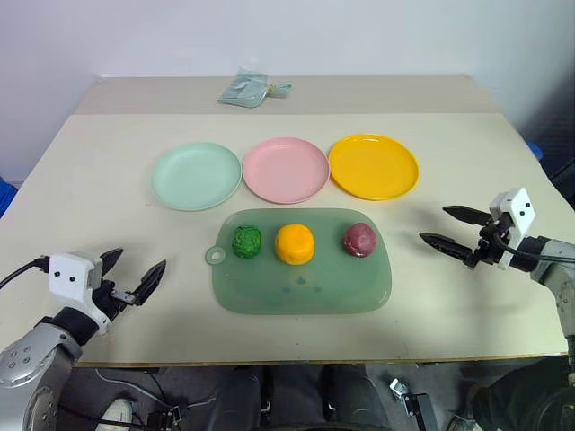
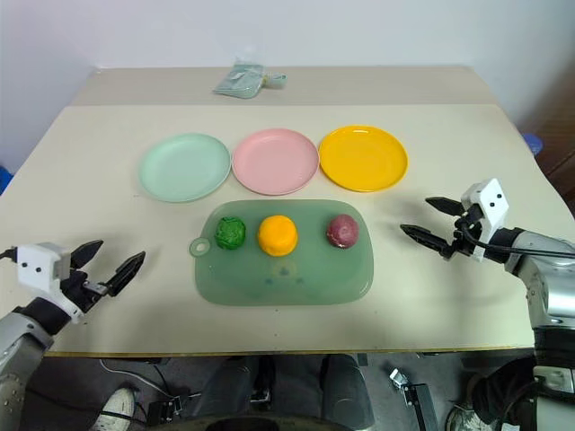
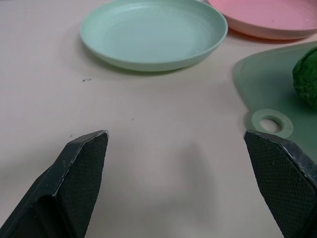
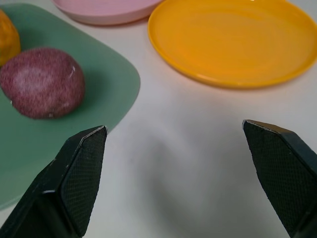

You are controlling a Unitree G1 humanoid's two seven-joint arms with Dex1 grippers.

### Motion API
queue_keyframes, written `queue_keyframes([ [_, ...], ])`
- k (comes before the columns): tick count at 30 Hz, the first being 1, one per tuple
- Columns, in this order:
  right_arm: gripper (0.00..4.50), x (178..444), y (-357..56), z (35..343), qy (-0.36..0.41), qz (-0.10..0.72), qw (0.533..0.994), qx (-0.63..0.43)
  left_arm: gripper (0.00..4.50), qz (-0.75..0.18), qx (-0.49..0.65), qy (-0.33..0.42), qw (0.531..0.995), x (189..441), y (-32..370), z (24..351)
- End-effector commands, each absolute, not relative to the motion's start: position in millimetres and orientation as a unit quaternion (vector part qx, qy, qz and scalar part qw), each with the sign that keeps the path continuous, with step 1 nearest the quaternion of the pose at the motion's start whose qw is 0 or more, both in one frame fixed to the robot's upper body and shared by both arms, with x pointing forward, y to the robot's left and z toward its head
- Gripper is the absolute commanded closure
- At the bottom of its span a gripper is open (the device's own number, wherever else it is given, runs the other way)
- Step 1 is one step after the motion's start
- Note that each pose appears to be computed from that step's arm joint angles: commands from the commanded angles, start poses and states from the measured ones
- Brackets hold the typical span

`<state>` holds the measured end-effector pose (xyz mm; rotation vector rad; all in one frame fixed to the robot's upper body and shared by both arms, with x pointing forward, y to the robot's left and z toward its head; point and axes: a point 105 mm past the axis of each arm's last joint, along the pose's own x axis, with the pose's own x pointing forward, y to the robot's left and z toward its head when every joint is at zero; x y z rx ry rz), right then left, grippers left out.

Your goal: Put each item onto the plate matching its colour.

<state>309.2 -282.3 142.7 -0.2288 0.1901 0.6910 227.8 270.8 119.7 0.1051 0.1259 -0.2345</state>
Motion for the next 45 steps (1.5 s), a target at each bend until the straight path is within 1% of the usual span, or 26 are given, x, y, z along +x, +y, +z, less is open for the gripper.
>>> queue_keyframes([
  [1, 0.03, 315.2, -274.4, 148.4, 0.072, 0.345, 0.928, -0.122, 0.00, -0.112, 0.063, 0.042, 0.991, 226.6, 269.9, 132.6],
  [9, 0.03, 325.2, -258.5, 149.1, 0.048, 0.341, 0.930, -0.126, 0.00, -0.111, 0.060, 0.032, 0.992, 232.6, 265.5, 136.0],
  [15, 0.03, 329.3, -256.0, 151.2, 0.031, 0.314, 0.940, -0.129, 0.00, -0.137, 0.042, 0.020, 0.989, 245.4, 250.1, 137.4],
  [17, 0.03, 329.6, -256.6, 155.0, 0.023, 0.301, 0.944, -0.132, 0.00, -0.153, 0.037, 0.018, 0.987, 251.4, 243.2, 137.0],
  [19, 0.03, 327.2, -258.5, 160.1, 0.015, 0.290, 0.948, -0.134, 0.00, -0.180, 0.036, 0.017, 0.983, 262.5, 231.9, 136.5],
  [21, 0.03, 317.9, -259.3, 165.2, 0.011, 0.291, 0.947, -0.137, 0.00, -0.211, 0.033, 0.018, 0.977, 274.6, 219.1, 137.2],
  [25, 0.03, 298.9, -251.3, 174.2, 0.007, 0.310, 0.941, -0.134, 0.00, -0.286, 0.029, 0.020, 0.958, 283.8, 201.0, 141.3],
  [29, 0.03, 274.3, -234.3, 172.3, 0.030, 0.353, 0.926, -0.131, 0.00, -0.385, 0.049, 0.034, 0.921, 283.1, 177.8, 141.0],
  [32, 0.03, 264.5, -225.3, 170.1, 0.038, 0.367, 0.921, -0.124, 0.00, -0.457, 0.067, 0.048, 0.886, 280.8, 157.7, 137.0],
  [33, 0.03, 263.0, -223.3, 170.1, 0.038, 0.369, 0.920, -0.123, 0.00, -0.465, 0.074, 0.052, 0.881, 281.6, 155.6, 135.2],
  [39, 0.03, 249.1, -200.7, 165.1, 0.046, 0.400, 0.909, -0.112, 0.00, -0.486, 0.122, 0.064, 0.863, 306.2, 141.2, 119.8],
  [42, 0.03, 246.7, -190.9, 163.2, 0.042, 0.404, 0.907, -0.109, 0.00, -0.480, 0.126, 0.067, 0.866, 319.1, 136.9, 114.8],
  [45, 0.00, 246.9, -184.6, 161.7, 0.039, 0.405, 0.908, -0.105, 0.82, -0.481, 0.117, 0.054, 0.867, 324.1, 132.5, 119.1],
])
